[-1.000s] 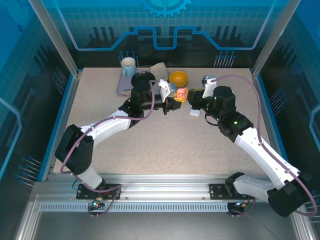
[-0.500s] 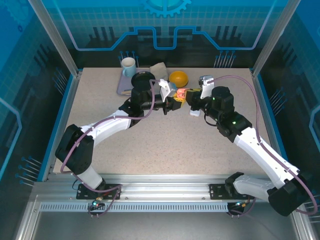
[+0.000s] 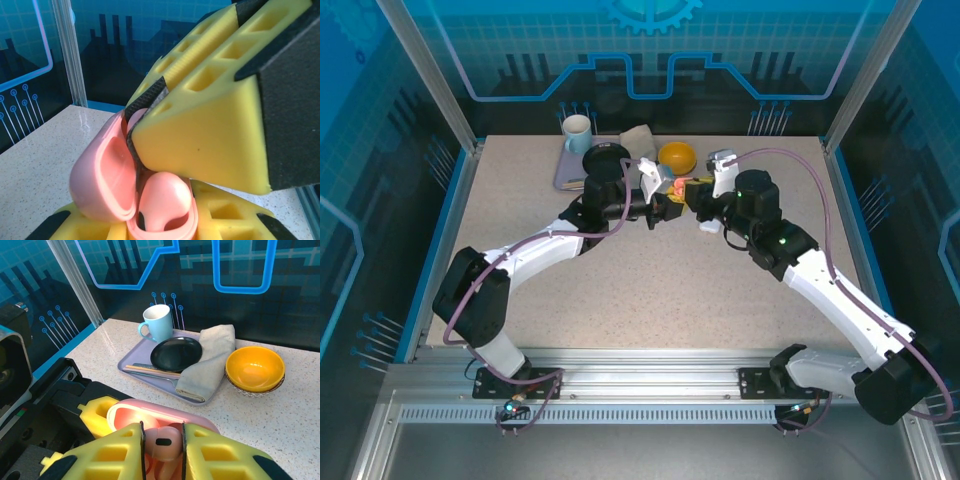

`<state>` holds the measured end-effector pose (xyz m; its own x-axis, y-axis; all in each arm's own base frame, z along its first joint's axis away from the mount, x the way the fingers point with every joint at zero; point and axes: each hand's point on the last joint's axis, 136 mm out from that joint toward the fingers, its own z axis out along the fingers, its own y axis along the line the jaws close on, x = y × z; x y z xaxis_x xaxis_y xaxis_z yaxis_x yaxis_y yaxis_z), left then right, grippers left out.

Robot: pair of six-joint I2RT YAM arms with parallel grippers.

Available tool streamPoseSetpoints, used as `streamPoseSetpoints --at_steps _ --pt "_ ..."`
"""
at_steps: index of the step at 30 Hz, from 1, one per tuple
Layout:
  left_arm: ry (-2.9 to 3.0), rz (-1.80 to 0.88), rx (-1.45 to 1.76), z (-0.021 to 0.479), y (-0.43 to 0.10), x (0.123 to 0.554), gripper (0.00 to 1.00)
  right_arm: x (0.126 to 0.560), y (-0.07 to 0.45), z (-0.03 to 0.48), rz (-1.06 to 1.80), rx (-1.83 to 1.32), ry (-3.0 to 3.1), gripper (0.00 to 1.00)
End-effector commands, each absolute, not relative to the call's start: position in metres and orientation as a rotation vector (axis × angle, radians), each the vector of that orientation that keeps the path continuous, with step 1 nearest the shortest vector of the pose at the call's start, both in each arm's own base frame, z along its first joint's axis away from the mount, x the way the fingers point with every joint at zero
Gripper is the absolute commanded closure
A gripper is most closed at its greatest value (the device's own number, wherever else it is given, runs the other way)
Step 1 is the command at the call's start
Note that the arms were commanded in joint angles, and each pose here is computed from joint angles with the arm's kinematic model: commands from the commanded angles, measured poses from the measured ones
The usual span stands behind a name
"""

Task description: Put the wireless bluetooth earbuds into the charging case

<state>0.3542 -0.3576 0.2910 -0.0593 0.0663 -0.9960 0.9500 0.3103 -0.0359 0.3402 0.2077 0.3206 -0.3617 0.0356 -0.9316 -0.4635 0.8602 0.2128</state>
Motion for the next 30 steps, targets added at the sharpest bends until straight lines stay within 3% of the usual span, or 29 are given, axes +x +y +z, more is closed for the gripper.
streamPoseSetpoints --at_steps 1,30 --pt "1.315 -0.972 0.98 0.328 -0.36 0.355 1.0 0.333 0.217 0.315 0.54 -0.368 1.914 0.77" --pt "1.343 -1.002 0.972 0.32 -0.361 0.356 1.0 0.346 0.186 0.345 0.64 -0.146 1.901 0.43"
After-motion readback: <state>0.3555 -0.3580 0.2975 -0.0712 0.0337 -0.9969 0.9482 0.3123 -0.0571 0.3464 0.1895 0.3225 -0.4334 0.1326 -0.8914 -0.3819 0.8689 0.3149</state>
